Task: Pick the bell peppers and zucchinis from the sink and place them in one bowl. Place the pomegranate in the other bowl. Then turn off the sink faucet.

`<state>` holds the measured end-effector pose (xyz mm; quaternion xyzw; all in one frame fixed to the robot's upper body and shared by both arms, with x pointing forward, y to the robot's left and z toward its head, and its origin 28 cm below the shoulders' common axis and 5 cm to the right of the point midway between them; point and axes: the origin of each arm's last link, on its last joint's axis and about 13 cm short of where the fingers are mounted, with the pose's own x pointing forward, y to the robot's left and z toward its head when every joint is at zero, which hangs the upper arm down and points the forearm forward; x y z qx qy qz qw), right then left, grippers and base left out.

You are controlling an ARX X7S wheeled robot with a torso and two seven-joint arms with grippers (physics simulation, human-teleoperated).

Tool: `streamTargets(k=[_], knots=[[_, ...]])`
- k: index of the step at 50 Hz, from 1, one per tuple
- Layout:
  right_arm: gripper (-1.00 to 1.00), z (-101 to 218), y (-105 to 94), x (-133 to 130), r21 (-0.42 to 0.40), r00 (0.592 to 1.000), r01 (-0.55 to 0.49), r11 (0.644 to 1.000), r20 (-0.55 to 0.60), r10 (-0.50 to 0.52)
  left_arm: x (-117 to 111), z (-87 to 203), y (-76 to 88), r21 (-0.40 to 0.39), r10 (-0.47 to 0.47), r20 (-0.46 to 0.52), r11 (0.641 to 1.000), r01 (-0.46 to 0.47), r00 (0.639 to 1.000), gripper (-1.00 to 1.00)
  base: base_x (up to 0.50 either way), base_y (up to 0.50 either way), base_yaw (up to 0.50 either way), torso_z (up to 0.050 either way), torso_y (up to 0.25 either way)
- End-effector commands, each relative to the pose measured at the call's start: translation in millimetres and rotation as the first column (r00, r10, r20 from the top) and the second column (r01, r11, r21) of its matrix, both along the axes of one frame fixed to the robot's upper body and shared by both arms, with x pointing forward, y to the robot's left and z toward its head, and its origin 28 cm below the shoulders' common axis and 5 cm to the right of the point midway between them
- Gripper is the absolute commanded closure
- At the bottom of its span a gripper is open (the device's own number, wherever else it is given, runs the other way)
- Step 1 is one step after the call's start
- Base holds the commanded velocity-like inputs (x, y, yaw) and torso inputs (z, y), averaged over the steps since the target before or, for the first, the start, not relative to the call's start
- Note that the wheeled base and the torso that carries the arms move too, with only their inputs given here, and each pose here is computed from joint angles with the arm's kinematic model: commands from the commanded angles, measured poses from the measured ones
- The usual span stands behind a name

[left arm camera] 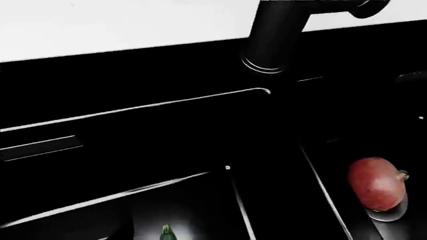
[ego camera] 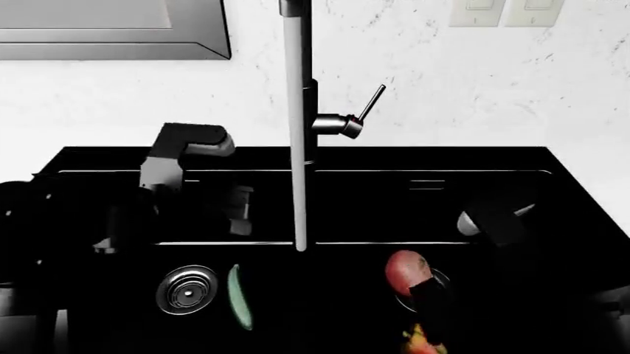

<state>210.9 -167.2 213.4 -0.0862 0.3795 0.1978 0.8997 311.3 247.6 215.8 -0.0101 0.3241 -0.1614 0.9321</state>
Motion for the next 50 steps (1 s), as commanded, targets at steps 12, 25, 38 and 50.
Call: streamTargets(k=[12,25,38,50], knots=[[-1.0,-0.5,-13.0,-21.0,-0.053,0.989,-0.12,0.991,-0.095,0.114,-33.9,-21.0,-4.5,0.05,0.18,-0.157,0.983,-0.174,0.971,-1.0,0.0,0.0,0.0,0.0,0.0],[-1.0,-9.8,-11.8,-19.8,-0.032,0.993,-0.094,0.995,-0.079,0.091,-21.9,-39.5,-10.7,-0.044,0.298,-0.221,0.948,-0.314,0.929,-1.0,0.0,0.0,0.0,0.0,0.0],[-1.0,-11.0,-8.6,-13.9,-0.027,0.992,-0.095,0.995,-0.085,0.093,-12.0,-65.6,-18.0,0.008,0.342,-0.304,0.934,-0.357,0.889,-1.0,0.0,0.0,0.0,0.0,0.0],[-1.0,-13.3,-7.5,-12.7,-0.009,0.993,-0.093,0.996,-0.08,0.092,-9.0,-77.1,-27.1,-0.006,0.351,-0.351,0.926,-0.377,0.868,-1.0,0.0,0.0,0.0,0.0,0.0]])
